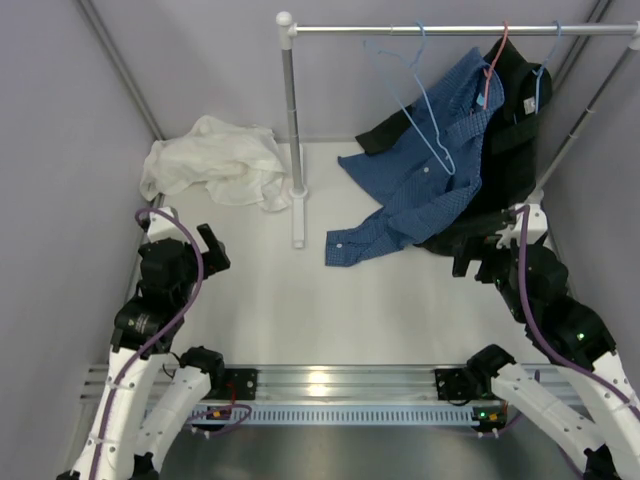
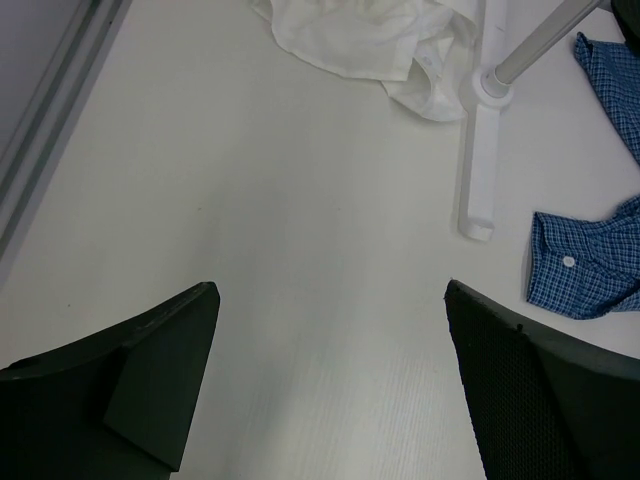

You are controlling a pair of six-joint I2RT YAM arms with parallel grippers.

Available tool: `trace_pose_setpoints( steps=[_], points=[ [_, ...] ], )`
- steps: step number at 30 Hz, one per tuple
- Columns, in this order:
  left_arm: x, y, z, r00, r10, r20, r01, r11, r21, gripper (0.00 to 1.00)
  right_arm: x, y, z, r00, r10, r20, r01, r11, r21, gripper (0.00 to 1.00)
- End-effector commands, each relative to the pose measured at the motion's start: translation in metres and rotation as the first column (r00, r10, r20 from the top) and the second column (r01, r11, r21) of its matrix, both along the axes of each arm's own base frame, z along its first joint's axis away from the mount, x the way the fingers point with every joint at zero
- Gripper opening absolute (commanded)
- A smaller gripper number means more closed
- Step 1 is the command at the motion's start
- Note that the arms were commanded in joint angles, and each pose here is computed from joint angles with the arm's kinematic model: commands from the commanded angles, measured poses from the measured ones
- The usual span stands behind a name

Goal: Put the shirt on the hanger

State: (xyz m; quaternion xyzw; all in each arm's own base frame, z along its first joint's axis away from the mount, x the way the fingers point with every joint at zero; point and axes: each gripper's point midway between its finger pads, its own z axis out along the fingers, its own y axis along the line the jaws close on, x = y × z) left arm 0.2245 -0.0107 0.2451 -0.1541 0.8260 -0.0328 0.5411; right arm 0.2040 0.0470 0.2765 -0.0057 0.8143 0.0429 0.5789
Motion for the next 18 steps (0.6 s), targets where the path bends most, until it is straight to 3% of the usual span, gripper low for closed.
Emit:
trace_pose_setpoints(
  steps=[1, 5, 8, 11, 13, 15, 18],
  points=[
    [0.009, 0.001, 0.007, 0.999, 0.023, 0.038, -0.022, 1.0, -0.006, 0.98, -0.002, 0.005, 0.016, 0.998, 0.019, 0.055, -0.022, 0.998, 0.052, 0.99],
    [0.013, 0.006, 0.001, 0.998, 0.063, 0.004, -0.063, 0.998, -0.002, 0.98, -0.002, 0.008, 0.016, 0.997, 0.031, 0.064, -0.036, 0.997, 0.067, 1.0],
    [0.011, 0.02, 0.01, 0.984, 0.181, 0.006, -0.18, 0.983, -0.024, 0.98, -0.001, 0.021, 0.013, 0.993, 0.088, 0.072, -0.095, 0.991, 0.09, 0.99],
    [0.017, 0.007, 0.007, 0.982, 0.186, -0.033, -0.189, 0.974, -0.124, 0.98, -0.004, 0.043, 0.017, 0.975, 0.199, 0.099, -0.212, 0.968, 0.136, 1.0],
    [0.025, 0.004, 0.003, 0.962, 0.266, -0.061, -0.272, 0.934, -0.231, 0.98, -0.006, 0.058, 0.021, 0.96, 0.255, 0.115, -0.273, 0.943, 0.188, 1.0],
    [0.051, 0.0, 0.003, 0.949, 0.314, -0.026, -0.306, 0.9, -0.31, 0.98, -0.006, 0.069, 0.026, 0.947, 0.289, 0.138, -0.314, 0.922, 0.226, 1.0],
    [0.093, 0.013, -0.015, 0.906, 0.408, -0.112, -0.422, 0.853, -0.307, 0.98, -0.01, 0.085, 0.027, 0.924, 0.354, 0.143, -0.38, 0.885, 0.267, 0.99]
  ],
)
